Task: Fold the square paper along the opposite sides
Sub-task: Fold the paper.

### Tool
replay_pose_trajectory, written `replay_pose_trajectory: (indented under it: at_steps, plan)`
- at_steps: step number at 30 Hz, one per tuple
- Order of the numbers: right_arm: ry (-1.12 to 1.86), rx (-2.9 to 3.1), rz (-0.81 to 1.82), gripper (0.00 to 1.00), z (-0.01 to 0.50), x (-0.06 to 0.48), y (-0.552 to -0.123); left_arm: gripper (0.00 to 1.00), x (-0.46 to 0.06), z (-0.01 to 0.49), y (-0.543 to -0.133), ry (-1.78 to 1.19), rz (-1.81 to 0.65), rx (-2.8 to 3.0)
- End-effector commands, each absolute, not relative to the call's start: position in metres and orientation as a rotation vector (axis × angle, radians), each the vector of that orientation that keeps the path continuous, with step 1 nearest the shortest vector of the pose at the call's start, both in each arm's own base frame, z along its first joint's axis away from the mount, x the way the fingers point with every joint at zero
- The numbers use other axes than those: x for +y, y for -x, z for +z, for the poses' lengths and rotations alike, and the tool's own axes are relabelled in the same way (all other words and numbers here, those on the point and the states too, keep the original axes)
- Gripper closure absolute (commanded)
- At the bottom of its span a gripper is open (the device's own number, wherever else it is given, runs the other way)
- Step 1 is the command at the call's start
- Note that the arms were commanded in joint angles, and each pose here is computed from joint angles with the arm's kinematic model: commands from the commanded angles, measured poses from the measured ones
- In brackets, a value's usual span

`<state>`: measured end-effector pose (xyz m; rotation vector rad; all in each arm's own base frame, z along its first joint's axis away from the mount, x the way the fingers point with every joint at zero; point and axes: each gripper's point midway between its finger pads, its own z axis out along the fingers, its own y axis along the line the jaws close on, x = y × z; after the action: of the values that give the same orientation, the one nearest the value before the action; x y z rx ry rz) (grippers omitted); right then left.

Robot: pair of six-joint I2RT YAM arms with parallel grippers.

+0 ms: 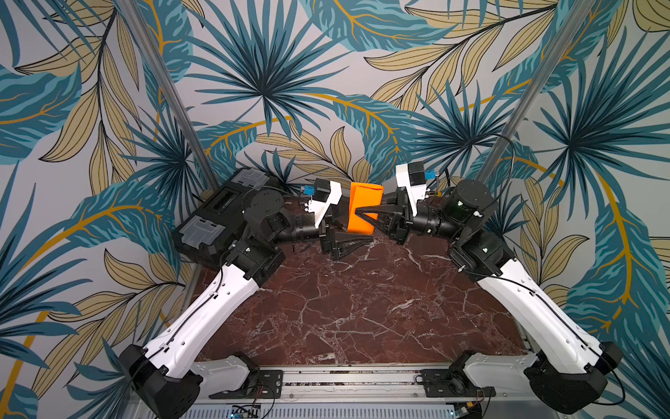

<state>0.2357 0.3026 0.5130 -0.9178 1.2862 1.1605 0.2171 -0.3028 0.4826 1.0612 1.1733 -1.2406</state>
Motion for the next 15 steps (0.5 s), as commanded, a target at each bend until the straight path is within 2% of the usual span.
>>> replay_pose_trajectory:
  at_steps: [1, 10, 15]
  plan:
    - [0.944, 1.294, 1.153, 0.79, 0.511, 0.306, -0.236, 0.14, -0.3, 0.505, -0.203, -1.094, -1.277, 1.089]
    - [0.949, 1.307, 1.117, 0.79, 0.508, 0.306, -0.24, 0.46, -0.294, 0.496, -0.192, -1.102, -1.266, 1.105]
    - [0.942, 1.304, 1.084, 0.79, 0.511, 0.301, -0.239, 0.54, -0.292, 0.495, -0.191, -1.097, -1.254, 1.111]
